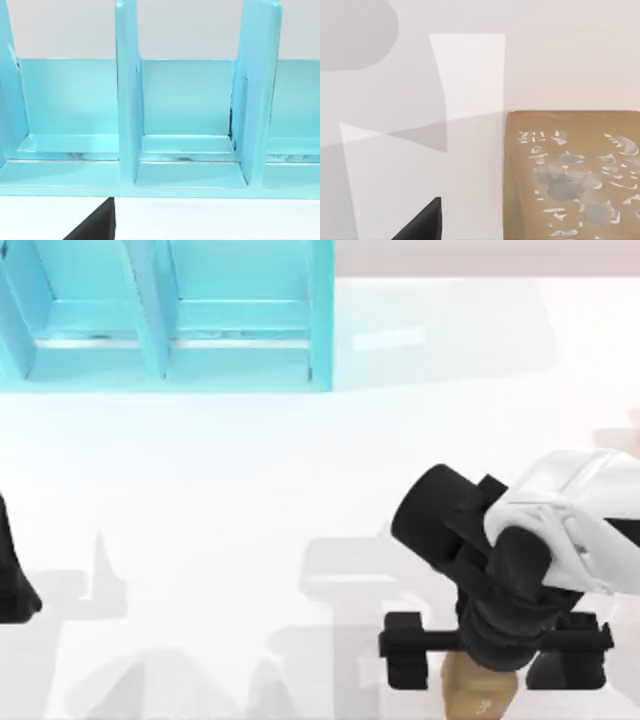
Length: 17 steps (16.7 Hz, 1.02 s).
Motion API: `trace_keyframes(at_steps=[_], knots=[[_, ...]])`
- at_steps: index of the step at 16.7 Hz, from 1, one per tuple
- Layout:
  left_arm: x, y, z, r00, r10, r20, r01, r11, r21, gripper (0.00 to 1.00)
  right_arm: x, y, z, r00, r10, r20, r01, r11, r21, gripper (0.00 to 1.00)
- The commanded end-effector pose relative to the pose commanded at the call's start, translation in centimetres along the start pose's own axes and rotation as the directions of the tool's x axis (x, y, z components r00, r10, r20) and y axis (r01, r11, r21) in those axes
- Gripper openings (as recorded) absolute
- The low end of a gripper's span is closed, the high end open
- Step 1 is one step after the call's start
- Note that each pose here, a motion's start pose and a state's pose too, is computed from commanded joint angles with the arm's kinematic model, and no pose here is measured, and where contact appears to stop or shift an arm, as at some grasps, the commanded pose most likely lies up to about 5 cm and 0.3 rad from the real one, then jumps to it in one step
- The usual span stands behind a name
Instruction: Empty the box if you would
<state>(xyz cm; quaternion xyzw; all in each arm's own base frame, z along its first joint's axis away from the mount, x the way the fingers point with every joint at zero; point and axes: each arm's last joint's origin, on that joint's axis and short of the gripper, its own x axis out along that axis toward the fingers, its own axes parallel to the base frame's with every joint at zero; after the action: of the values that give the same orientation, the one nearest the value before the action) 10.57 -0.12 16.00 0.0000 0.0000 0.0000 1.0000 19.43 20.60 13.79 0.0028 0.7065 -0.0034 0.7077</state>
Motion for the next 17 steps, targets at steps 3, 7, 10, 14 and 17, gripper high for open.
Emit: trace_keyframes(at_steps=[3, 7, 10, 14, 17], knots=[[0.0, 0.0, 0.0, 1.000, 0.000, 0.000, 0.000, 1.000, 0.000, 1.00, -0.4, 0.0, 0.1, 1.000, 0.001, 0.001, -0.001, 1.000, 0.005, 1.00], [0.0, 0.0, 0.0, 1.000, 0.000, 0.000, 0.000, 1.000, 0.000, 1.00, -3.3, 0.3, 0.2, 1.000, -0.005, -0.004, 0.005, 1.000, 0.001, 1.00], [0.0, 0.0, 0.0, 1.000, 0.000, 0.000, 0.000, 1.000, 0.000, 1.00, -6.2, 0.2, 0.1, 1.000, -0.004, -0.005, 0.004, 1.000, 0.000, 1.00], [0.0, 0.0, 0.0, 1.000, 0.000, 0.000, 0.000, 1.000, 0.000, 1.00, -8.0, 0.0, 0.0, 1.000, 0.001, 0.000, -0.001, 1.000, 0.001, 1.00], [0.0, 0.0, 0.0, 1.000, 0.000, 0.000, 0.000, 1.000, 0.000, 1.00, -7.8, 0.0, 0.0, 1.000, -0.002, -0.002, 0.002, 1.000, -0.001, 1.00]])
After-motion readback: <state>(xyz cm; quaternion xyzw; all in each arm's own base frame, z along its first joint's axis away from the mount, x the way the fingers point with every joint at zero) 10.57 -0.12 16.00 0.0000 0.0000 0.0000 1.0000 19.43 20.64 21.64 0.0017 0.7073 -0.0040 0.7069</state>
